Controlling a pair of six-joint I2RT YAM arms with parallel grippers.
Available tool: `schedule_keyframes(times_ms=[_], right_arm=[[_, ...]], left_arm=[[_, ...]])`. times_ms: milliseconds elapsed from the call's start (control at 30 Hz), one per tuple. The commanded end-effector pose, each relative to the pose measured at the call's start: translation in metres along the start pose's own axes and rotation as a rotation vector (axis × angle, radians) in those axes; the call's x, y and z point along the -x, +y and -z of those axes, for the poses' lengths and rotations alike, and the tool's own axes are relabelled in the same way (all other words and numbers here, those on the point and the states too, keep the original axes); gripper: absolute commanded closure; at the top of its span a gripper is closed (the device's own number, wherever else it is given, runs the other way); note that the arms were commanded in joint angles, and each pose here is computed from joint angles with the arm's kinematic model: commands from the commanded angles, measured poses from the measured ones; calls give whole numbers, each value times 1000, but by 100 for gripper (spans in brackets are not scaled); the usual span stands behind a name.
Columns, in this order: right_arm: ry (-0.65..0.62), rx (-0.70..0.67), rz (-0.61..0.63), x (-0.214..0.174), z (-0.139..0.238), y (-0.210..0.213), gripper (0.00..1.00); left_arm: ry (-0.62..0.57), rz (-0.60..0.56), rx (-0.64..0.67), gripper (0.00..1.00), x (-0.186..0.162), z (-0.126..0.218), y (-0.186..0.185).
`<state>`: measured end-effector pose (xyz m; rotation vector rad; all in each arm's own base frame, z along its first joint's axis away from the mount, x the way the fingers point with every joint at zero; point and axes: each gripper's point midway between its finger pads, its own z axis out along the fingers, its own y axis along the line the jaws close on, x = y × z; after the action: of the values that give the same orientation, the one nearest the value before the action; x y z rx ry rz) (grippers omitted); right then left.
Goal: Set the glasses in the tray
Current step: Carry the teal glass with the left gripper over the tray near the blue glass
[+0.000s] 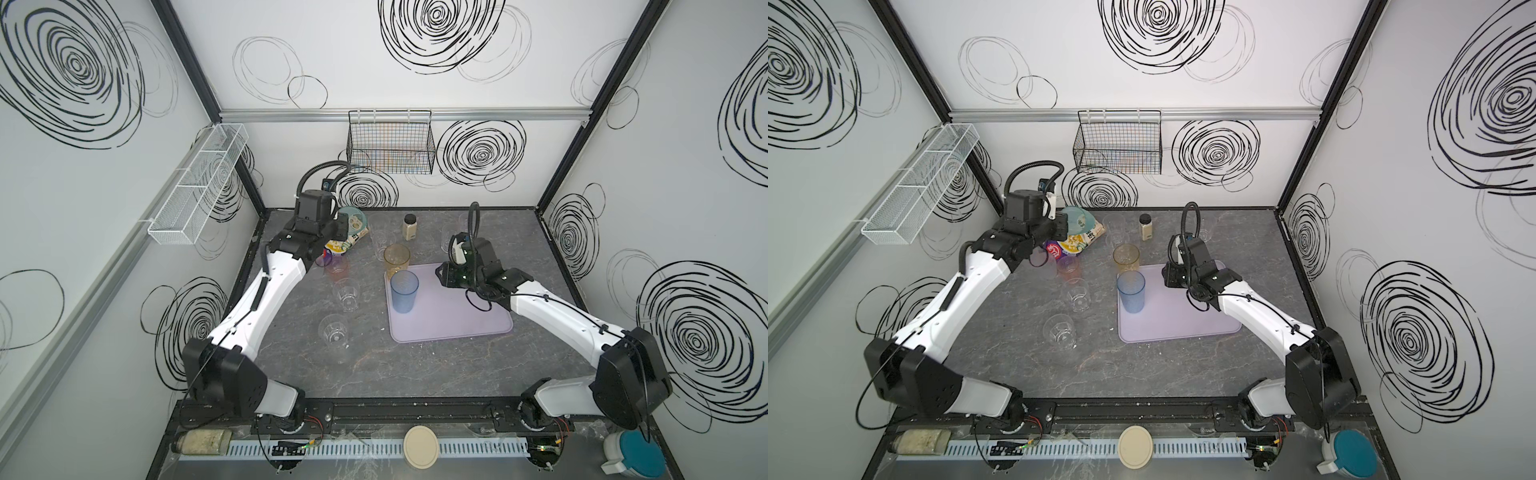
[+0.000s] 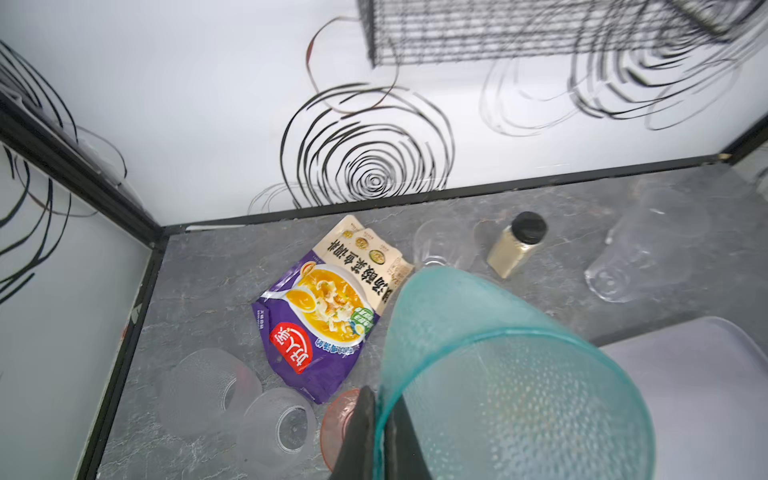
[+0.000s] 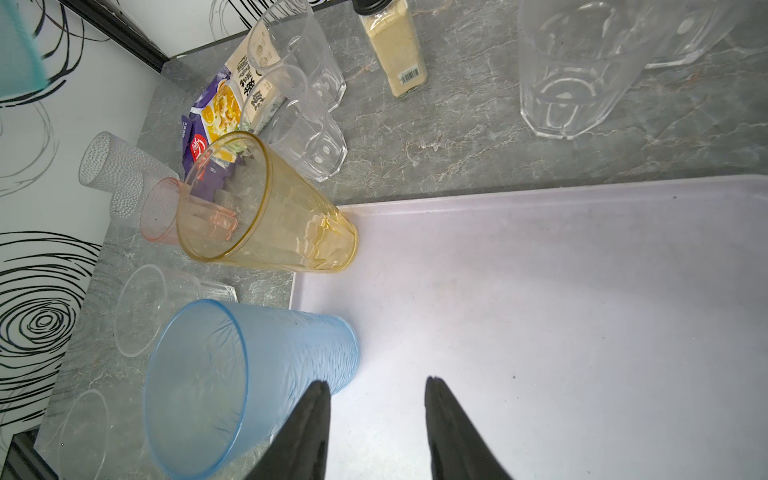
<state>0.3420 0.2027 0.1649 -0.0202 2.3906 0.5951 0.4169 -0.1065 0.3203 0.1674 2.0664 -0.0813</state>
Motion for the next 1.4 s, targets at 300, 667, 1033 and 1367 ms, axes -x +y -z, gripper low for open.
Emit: schedule_keyframes(times_ms=[300,667,1033,1367], right_arm=[[-74,-84,-73,19,13,-44,58],[-87,-126,-129,7,25,-77,59],[-87,-108,-137,0,25,-81,60],[-65,-95,-151,-5,21,-77,61]], left_arm=[[-27,-157,-374,100,-14,76,-167],[173,-353,-603,100,-112,87,-266],[327,-358,-673,100,-169,75,-262],[395,-411,-509,100,-193,43,-223]])
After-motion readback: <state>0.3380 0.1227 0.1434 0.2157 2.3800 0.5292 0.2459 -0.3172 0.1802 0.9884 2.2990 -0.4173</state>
